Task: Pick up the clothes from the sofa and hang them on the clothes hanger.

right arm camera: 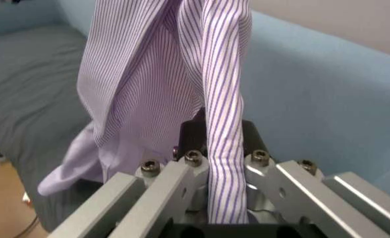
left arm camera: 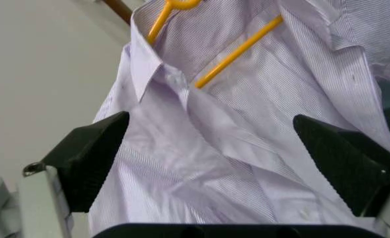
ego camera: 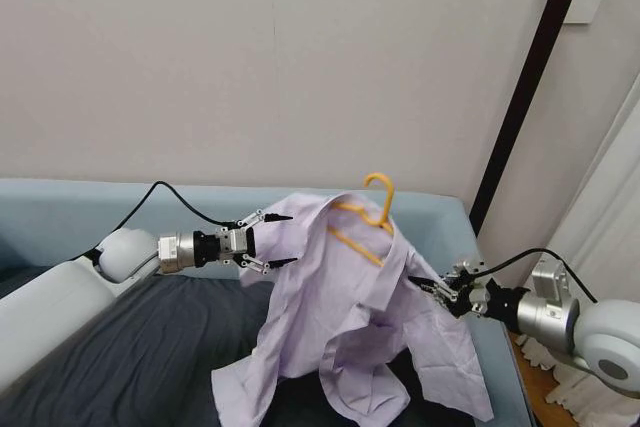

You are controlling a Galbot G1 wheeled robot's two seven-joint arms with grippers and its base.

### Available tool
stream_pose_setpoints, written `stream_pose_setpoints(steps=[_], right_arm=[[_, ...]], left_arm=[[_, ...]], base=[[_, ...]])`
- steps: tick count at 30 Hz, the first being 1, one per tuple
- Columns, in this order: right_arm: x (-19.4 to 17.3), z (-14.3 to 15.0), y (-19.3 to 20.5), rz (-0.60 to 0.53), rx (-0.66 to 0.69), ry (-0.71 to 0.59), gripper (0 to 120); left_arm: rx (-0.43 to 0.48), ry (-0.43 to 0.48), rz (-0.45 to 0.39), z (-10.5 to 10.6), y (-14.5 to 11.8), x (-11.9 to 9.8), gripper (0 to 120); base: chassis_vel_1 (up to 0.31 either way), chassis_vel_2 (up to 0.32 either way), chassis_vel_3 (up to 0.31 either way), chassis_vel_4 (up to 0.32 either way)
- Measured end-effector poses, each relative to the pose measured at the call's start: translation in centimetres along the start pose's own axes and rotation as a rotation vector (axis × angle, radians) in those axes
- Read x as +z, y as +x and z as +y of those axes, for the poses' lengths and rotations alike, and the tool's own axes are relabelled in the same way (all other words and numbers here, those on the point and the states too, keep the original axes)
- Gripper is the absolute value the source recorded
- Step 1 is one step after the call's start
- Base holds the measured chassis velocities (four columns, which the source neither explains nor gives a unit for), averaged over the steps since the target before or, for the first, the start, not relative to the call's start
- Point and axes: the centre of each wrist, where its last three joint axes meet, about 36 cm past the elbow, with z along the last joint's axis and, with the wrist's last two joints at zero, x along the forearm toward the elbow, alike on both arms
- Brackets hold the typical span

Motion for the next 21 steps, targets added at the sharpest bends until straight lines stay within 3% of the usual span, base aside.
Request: stream_pose_setpoints(steps=[9,11,12,14,17,21], right_arm=[[-2.7,-1.1,1.6,-0.017,0.032,0.008,1],[-5.0,-1.4,4.4,0.085,0.115,0.083,1],[-5.5,-1.2,4.7,0.100,0.126,0.086,1],[-6.0,-1.1,5.1,0.108,0.137,0.089,1],[-7.6,-0.5,6.0,0.127,0.162,0.103,1],[-8.6,0.3,6.4,0.135,0.174,0.105,1]], left_arm=[[-0.208,0.054,-0.004,-3.2,0.7,-1.8,100],[-0.418,0.152,-0.001,-7.2,-1.5,-4.7,100],[-0.462,0.173,0.006,-7.9,-2.0,-5.3,100],[-0.496,0.191,0.013,-8.5,-2.5,-5.9,100],[-0.588,0.259,0.042,-9.8,-4.6,-8.7,100],[-0.608,0.294,0.041,-9.3,-6.3,-10.8,100]], base=[[0.000,0.000,0.000,0.000],[0.000,0.000,0.000,0.000],[0.000,0.000,0.000,0.000],[0.000,0.000,0.000,0.000],[0.000,0.000,0.000,0.000],[0.000,0.000,0.000,0.000]])
